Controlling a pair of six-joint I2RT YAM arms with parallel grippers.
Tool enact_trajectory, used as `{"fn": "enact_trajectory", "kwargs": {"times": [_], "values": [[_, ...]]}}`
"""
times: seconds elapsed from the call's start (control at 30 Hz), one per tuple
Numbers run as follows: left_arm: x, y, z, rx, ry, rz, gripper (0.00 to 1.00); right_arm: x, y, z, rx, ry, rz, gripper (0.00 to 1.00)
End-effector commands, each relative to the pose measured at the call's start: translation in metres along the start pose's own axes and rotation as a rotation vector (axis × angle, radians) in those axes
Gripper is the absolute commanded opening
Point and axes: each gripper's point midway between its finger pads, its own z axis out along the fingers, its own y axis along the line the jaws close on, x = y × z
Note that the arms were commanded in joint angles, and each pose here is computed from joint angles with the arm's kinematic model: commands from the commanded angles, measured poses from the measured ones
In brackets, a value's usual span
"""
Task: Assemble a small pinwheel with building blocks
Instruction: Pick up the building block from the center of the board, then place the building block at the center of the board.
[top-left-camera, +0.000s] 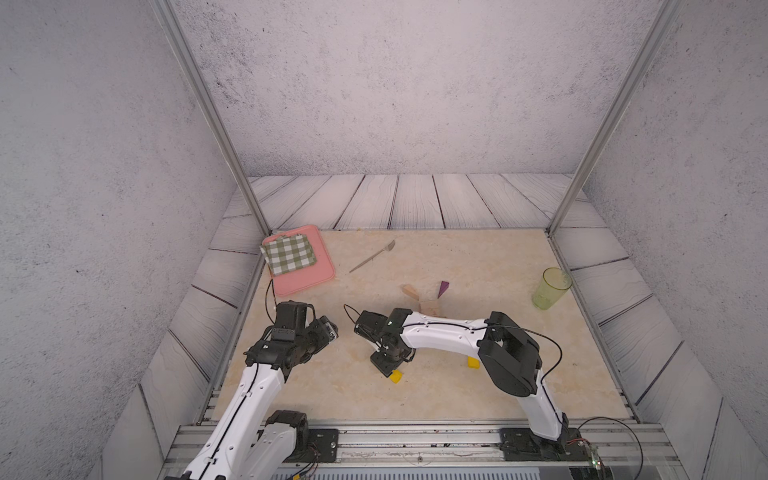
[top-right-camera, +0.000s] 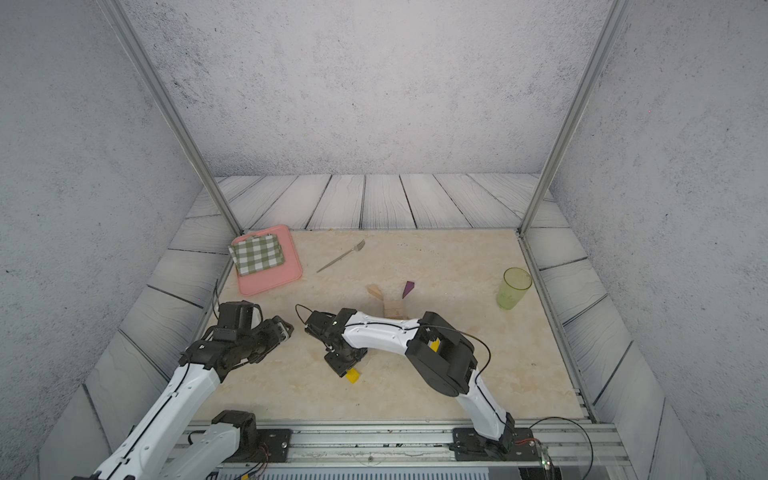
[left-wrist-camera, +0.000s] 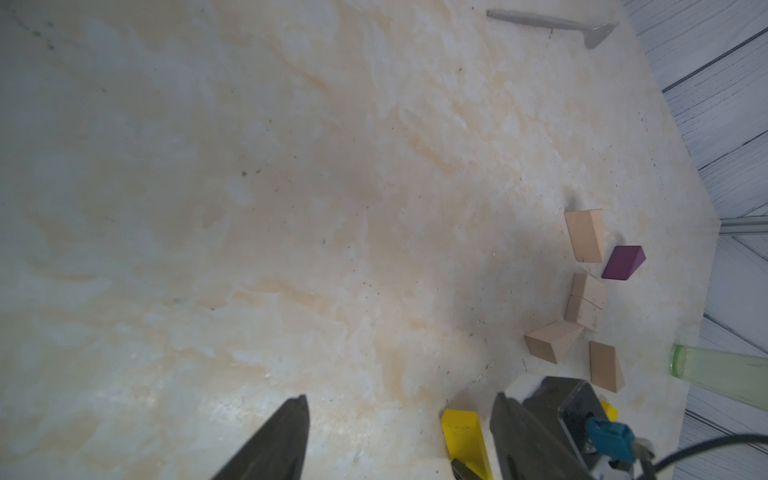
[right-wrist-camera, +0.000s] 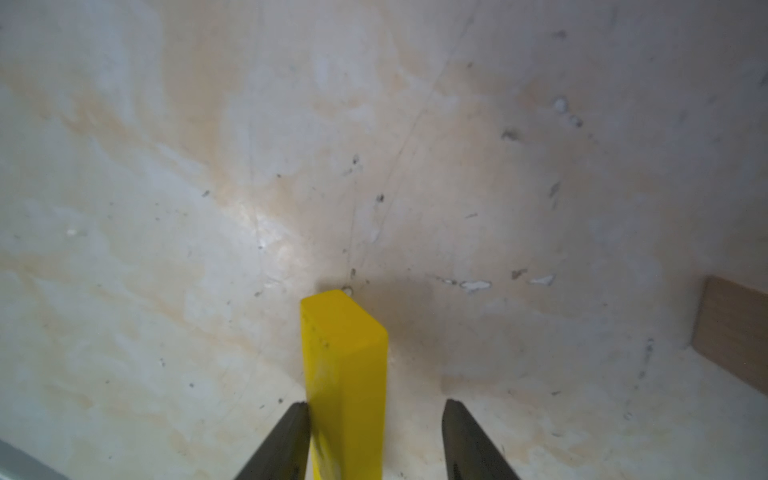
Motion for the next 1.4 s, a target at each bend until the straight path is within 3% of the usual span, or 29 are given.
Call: {"fn": "enact_trajectory", "kwargs": {"times": [0.0, 0.4, 0.67, 0.8, 0.93, 1.13, 1.37], "values": [[0.002, 0.004, 0.000, -0.002, 0.005, -0.018, 0.76, 0.015, 0.003, 0.020, 0.001, 0.064, 0.013, 0.52], [0.003, 0.005, -0.002, -0.003, 0.003, -0.024, 0.76, 0.013, -0.007, -0.004, 0.040, 0.008, 0.043, 0.13], [0.002, 0.002, -0.002, 0.014, 0.005, -0.013, 0.76, 0.049, -0.064, -0.044, 0.279, 0.001, 0.084, 0.12], [0.003, 0.001, 0.001, 0.022, 0.008, -0.009, 0.76, 0.078, -0.114, -0.053, 0.418, 0.033, 0.180, 0.13], [0.005, -0.005, 0.004, 0.055, 0.030, 0.007, 0.76, 0.097, -0.150, -0.049, 0.501, 0.062, 0.265, 0.14], [0.007, -0.005, 0.005, 0.063, 0.036, 0.002, 0.76, 0.101, -0.169, -0.027, 0.579, 0.108, 0.277, 0.15], [0.009, -0.005, 0.006, 0.067, 0.042, -0.002, 0.76, 0.094, -0.164, -0.002, 0.536, 0.130, 0.275, 0.19]]}}
